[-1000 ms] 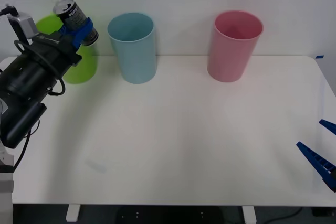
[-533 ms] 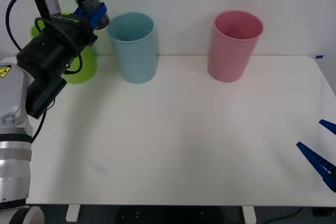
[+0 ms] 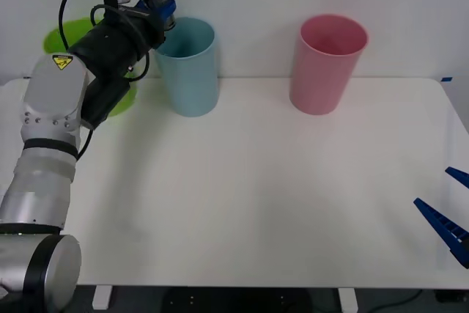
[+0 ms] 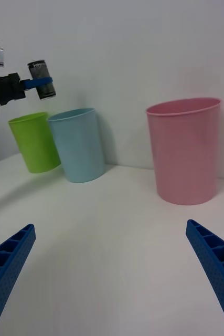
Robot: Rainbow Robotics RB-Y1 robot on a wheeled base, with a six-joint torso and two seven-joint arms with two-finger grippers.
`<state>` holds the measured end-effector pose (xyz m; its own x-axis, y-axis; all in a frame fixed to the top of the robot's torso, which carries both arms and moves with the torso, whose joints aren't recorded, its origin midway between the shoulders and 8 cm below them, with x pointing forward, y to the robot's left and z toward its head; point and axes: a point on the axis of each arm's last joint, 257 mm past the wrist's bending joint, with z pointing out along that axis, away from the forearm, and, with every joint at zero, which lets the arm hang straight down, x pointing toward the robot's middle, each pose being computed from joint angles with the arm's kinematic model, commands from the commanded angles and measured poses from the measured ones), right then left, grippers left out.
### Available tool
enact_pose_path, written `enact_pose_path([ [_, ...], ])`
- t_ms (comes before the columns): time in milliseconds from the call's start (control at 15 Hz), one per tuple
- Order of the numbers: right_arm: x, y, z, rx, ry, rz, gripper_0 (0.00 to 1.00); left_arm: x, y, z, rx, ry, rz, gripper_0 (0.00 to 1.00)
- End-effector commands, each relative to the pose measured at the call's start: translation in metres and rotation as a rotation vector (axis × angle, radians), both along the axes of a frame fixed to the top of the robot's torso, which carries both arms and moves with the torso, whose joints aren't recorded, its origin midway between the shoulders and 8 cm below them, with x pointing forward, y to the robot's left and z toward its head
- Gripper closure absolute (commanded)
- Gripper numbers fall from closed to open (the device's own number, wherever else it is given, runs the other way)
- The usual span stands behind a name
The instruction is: Grasp the object on the table and drop it into the matching bin: aluminum can to the light blue bin, PET bottle to the pink bin.
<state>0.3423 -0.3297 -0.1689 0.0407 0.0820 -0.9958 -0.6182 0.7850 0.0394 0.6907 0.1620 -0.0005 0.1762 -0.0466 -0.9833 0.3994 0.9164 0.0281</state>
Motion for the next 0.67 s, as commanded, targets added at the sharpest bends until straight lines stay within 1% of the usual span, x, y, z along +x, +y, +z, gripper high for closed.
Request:
enact_pose_path([
  [67, 0.000, 0.000, 0.000, 0.000, 0.000, 0.000, 0.00, 0.018, -0.011, -0.002, 0.026, 0.019, 0.018, 1.00],
  [200, 0.000, 0.000, 0.000, 0.000, 0.000, 0.000, 0.00, 0.028, -0.022, -0.001, 0.031, 0.031, 0.030, 0.99],
  [333, 0.000, 0.000, 0.000, 0.000, 0.000, 0.000, 0.00, 0.036, -0.027, -0.002, 0.037, 0.037, 0.050, 1.00],
  [533, 0.000, 0.000, 0.000, 0.000, 0.000, 0.000, 0.00, 0.038, -0.034, 0.000, 0.033, 0.028, 0.073, 1.00],
  [667, 0.000, 0.000, 0.000, 0.000, 0.000, 0.000, 0.00, 0.038, -0.037, -0.002, 0.032, 0.030, 0.072, 0.99],
])
